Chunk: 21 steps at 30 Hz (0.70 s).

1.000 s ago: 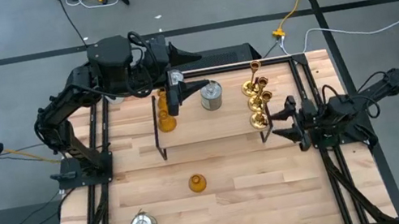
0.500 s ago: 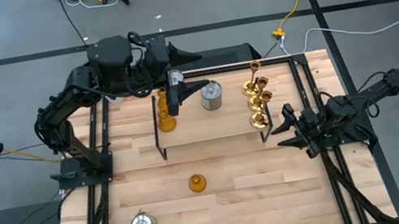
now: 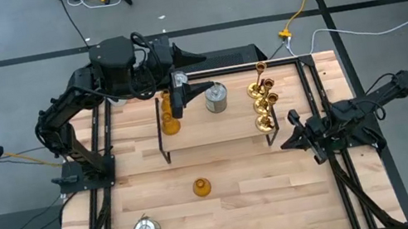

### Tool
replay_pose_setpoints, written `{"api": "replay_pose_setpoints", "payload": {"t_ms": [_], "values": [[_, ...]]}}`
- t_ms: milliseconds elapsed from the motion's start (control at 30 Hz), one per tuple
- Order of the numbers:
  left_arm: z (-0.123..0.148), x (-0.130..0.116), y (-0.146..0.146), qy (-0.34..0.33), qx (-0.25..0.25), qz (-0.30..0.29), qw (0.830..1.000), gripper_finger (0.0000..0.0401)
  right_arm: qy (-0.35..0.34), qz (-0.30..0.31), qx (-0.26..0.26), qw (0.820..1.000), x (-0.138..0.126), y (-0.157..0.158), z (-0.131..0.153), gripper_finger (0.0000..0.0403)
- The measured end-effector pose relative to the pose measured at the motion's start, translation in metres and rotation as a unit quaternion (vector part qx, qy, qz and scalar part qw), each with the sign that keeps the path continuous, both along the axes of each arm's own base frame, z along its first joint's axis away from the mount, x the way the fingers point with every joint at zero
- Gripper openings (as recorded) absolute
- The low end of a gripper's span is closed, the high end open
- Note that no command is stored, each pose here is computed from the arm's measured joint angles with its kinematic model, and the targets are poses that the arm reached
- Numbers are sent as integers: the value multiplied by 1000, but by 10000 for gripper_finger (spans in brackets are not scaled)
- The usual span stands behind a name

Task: Pick & Place candle stick holders
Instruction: Put the glass candle holder on the shelf aligned with the other glass candle holder

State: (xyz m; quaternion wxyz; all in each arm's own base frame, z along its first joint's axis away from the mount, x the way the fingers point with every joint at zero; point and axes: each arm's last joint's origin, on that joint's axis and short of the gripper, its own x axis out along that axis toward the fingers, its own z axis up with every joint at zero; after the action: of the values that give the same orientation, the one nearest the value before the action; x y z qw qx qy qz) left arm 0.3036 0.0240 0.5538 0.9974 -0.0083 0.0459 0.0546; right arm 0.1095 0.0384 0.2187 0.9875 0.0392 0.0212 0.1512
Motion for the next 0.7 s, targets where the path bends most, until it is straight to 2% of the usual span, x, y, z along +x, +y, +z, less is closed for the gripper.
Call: {"api": "replay_pose_setpoints", "payload": {"t_ms": [133,433,600,700], "values": [[0,0,0,0,0,0,1000,332,3,1,-22,1000,-1,0,-2,4],[0,0,0,0,0,0,1000,332,-11,21,-17,1000,-11,-3,0,2],[0,0,0,0,0,0,1000,332,-11,53,-19,998,-16,-3,0,2],[0,0,0,0,0,0,1000,332,-16,58,-40,997,-16,-2,-1,1]]}}
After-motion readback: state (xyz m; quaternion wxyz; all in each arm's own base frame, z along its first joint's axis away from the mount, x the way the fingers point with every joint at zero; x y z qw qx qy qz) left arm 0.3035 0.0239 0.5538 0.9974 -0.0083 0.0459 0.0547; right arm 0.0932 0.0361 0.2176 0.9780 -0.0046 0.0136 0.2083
